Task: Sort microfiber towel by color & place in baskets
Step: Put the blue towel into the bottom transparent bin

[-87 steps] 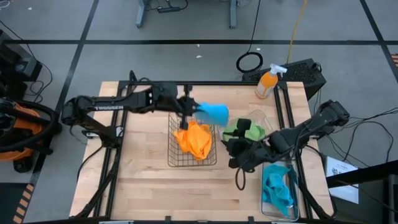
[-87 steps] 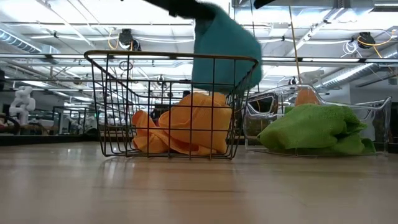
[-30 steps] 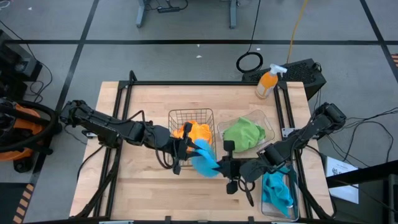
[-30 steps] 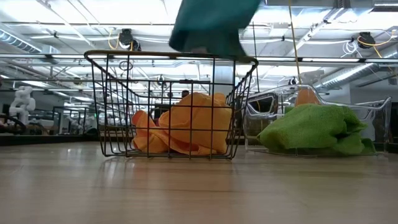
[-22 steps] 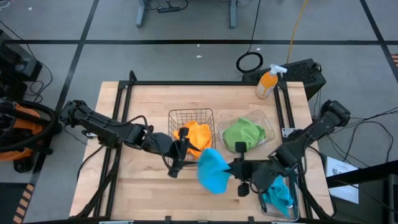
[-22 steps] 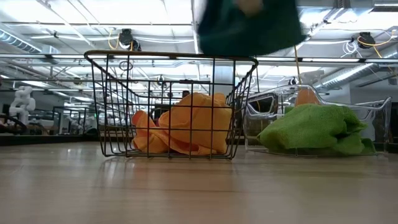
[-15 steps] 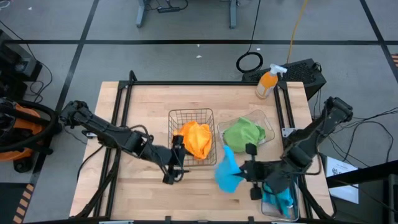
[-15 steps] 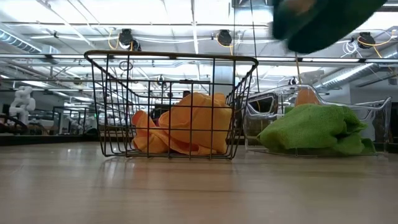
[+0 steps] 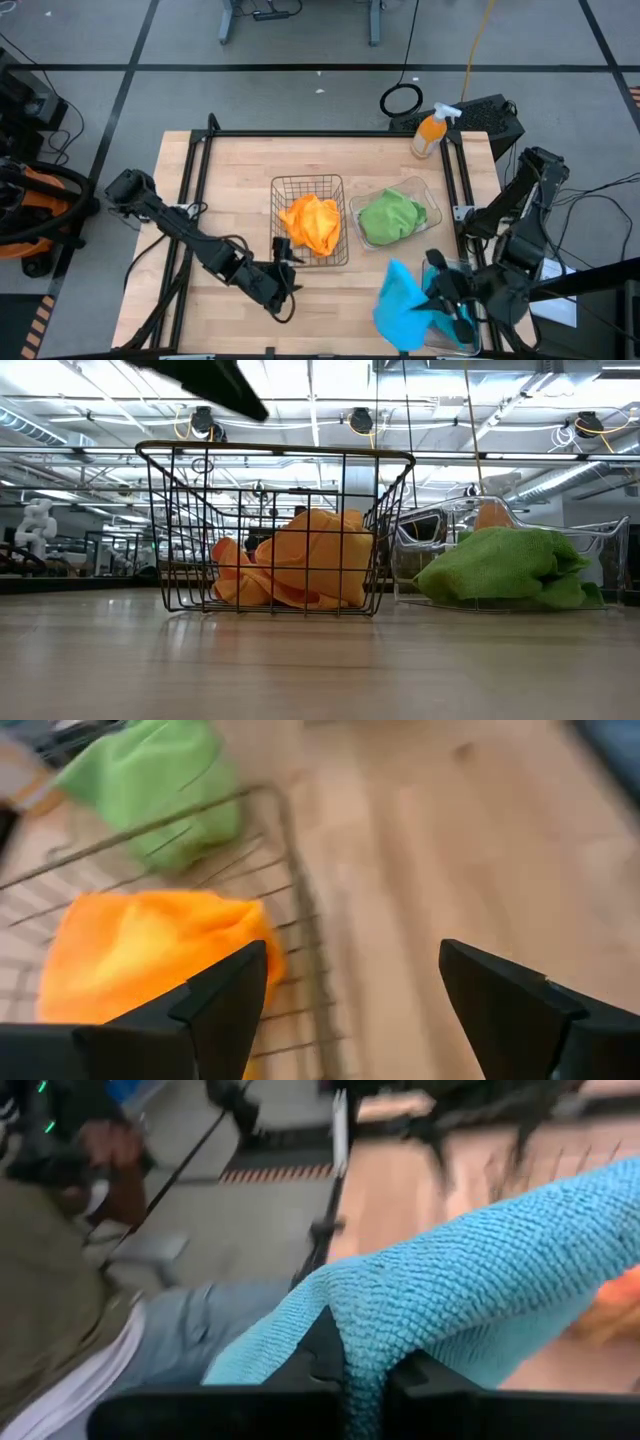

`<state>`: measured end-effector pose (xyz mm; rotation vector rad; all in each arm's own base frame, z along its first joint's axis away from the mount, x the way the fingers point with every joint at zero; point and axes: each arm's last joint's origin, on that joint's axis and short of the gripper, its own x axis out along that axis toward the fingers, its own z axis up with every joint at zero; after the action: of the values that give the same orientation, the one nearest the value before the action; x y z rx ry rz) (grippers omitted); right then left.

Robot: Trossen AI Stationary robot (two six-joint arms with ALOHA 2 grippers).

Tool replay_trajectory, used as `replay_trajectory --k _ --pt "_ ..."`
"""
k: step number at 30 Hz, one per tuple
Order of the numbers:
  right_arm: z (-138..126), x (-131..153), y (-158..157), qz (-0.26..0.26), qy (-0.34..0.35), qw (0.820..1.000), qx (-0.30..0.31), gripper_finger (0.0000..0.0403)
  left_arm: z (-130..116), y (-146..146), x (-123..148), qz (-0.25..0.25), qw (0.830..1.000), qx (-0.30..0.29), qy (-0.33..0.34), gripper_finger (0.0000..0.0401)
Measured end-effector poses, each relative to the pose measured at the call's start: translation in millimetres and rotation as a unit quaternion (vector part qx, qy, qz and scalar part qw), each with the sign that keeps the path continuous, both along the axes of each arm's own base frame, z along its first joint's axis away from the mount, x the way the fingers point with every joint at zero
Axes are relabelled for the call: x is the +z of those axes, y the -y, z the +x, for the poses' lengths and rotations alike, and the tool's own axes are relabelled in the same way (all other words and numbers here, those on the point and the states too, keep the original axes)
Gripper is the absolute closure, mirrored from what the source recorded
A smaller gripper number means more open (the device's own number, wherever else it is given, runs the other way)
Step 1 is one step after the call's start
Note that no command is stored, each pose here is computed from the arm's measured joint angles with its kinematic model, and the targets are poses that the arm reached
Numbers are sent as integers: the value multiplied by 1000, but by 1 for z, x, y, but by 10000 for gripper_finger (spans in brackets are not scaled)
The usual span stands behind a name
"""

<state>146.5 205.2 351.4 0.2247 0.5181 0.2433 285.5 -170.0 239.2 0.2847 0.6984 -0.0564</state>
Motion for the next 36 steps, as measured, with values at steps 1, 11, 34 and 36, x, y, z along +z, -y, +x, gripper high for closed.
replay_trajectory --k 1,11,34,36 --pt "-5 -2 -2 6 -16 1000 5 401 1 -1 -4 12 1000 11 -2 100" --pt "-42 -13 -18 103 -150 983 38 398 21 -21 -33 106 989 100 -11 100" --pt "-69 -64 -10 56 -465 862 -195 397 33 -42 -32 105 985 138 -16 100" --pt "-73 -65 -6 49 -499 836 -221 397 33 -42 -32 105 985 138 -16 100"
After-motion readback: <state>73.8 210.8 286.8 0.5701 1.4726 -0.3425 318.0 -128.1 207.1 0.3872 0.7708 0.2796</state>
